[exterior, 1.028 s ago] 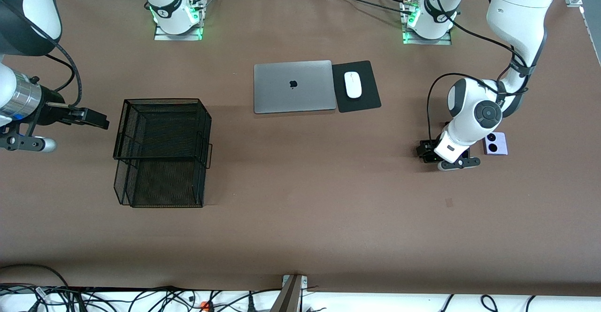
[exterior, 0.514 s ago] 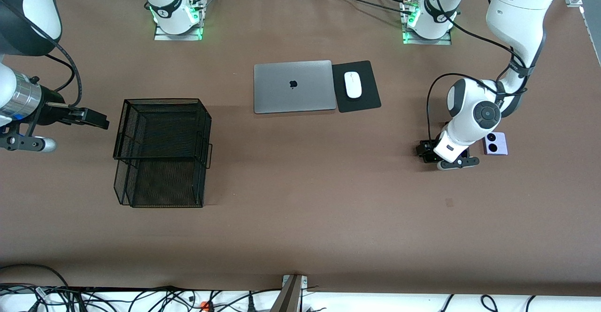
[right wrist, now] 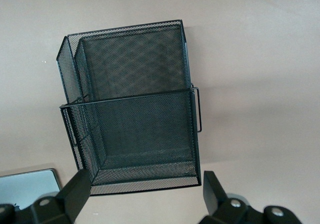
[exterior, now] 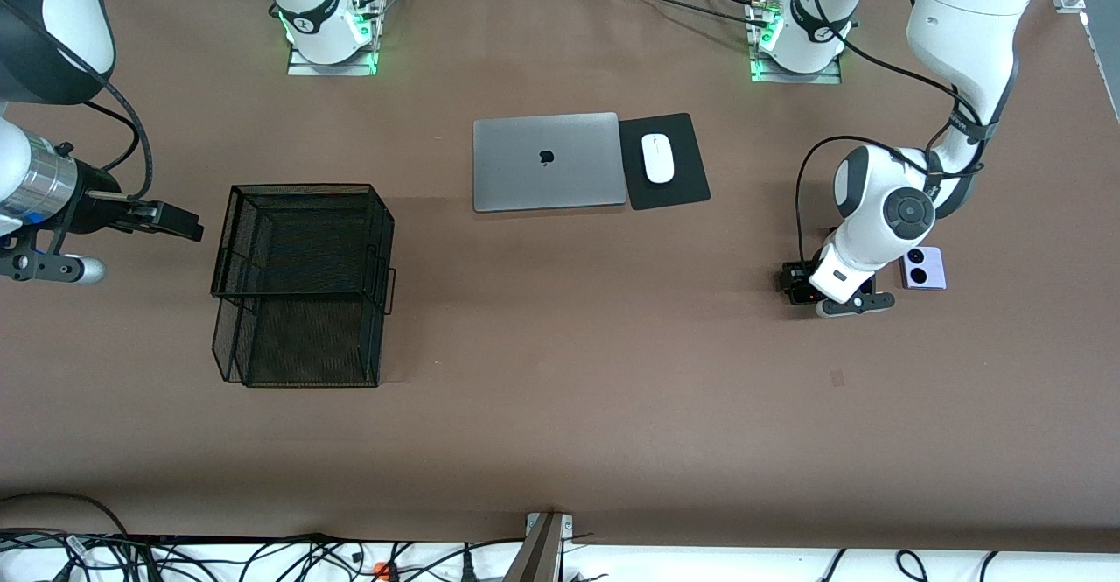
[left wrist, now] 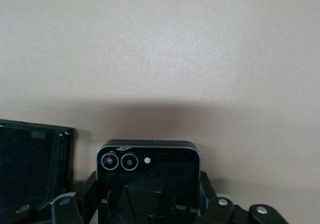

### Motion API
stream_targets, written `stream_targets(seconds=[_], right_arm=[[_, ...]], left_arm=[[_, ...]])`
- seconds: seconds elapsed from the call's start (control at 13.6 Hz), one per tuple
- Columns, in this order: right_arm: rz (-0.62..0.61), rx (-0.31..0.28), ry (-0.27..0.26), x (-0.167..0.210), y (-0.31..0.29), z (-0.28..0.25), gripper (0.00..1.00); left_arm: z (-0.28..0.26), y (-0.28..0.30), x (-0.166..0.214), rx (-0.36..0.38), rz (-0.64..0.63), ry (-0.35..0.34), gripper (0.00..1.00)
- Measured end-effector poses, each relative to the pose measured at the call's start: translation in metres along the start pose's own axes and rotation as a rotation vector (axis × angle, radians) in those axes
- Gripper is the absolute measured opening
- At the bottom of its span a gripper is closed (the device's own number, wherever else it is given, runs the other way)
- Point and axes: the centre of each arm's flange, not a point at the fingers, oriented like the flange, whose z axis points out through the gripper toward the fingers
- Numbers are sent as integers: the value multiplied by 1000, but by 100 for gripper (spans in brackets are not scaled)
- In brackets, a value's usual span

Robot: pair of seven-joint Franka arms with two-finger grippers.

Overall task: Place phones with both arms
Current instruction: 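Carry the flip phone with the left gripper to the table middle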

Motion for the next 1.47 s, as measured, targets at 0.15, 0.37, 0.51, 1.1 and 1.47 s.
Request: stream_targets(seconds=[0.15,0.37,0.51,1.1,1.47], right_arm=[[0,0,0,0,0,0,100],[0,0,0,0,0,0,100],[0,0,0,0,0,0,100],[0,0,0,0,0,0,100],[0,0,0,0,0,0,100]], left_arm=[[0,0,0,0,-16,0,80],[-8,5,8,11,-36,-49,80],[-33,19,28,20,-41,-90,80],[-86,197,26,0,-50,-30,80],[-66,333,-11,-32,-19,3,80]])
